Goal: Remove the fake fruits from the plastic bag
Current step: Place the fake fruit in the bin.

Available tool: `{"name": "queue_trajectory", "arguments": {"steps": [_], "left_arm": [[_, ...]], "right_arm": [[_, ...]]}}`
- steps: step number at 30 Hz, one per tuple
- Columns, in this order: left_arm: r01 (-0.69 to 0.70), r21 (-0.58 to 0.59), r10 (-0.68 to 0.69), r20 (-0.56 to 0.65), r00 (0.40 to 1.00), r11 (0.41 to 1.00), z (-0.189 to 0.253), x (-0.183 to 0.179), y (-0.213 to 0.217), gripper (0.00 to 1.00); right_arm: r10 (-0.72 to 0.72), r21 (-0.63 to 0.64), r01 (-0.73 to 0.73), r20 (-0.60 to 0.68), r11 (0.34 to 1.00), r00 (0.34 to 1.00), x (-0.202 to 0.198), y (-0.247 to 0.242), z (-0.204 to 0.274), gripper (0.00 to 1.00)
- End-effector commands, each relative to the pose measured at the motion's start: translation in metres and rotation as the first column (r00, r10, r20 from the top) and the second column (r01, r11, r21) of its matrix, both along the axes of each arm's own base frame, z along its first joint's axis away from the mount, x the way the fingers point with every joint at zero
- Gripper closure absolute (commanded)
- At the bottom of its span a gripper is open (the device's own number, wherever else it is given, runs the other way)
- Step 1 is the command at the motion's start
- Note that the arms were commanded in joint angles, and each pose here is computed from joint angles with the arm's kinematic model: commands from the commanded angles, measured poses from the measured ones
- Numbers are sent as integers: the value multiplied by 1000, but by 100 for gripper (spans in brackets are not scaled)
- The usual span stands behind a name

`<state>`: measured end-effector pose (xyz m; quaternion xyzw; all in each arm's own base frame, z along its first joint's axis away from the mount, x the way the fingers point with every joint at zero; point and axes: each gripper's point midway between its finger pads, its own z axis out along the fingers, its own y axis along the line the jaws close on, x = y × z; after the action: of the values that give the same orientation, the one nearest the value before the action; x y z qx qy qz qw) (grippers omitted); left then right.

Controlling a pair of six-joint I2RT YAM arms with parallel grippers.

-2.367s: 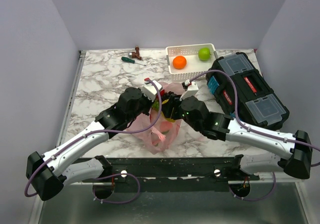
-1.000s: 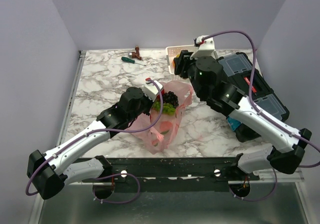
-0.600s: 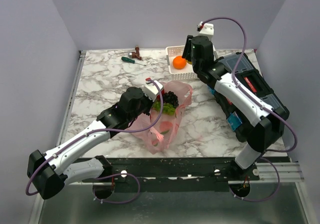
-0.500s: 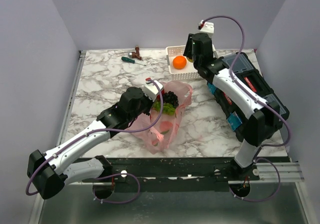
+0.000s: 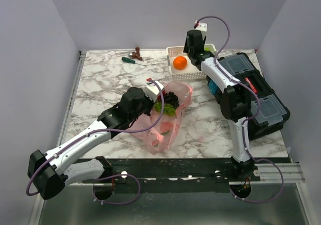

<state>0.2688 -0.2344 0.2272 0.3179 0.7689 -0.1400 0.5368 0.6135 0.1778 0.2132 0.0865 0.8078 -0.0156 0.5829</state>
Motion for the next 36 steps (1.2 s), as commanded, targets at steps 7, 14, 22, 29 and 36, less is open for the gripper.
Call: {"name": "queue_trajectory", "arguments": {"steps": [7,14,22,29,36], "left_arm": [[31,-39,-31,11,999,999,14,-1,-10,100],[38,-45,-38,5,999,998,15,-2,-12,100],[41,-49,-41,5,999,998,16,-2,-13,100],[44,-52,-44,3,999,998,16,-3,-13,100],[47,-55,-47,1,999,997,16,-3,-14,100]], "right_arm": [[-45,-108,38,-61,993,997,41,-10,-59,97],[-71,-143,53,-127,988,989,46,-24,-107,94],[-63,-159,39,-149,987,987,58,-30,-135,83],[-44,-175,15,-165,984,985,65,-30,-158,65],[-36,-191,-2,-191,982,981,63,-30,-172,42]]}}
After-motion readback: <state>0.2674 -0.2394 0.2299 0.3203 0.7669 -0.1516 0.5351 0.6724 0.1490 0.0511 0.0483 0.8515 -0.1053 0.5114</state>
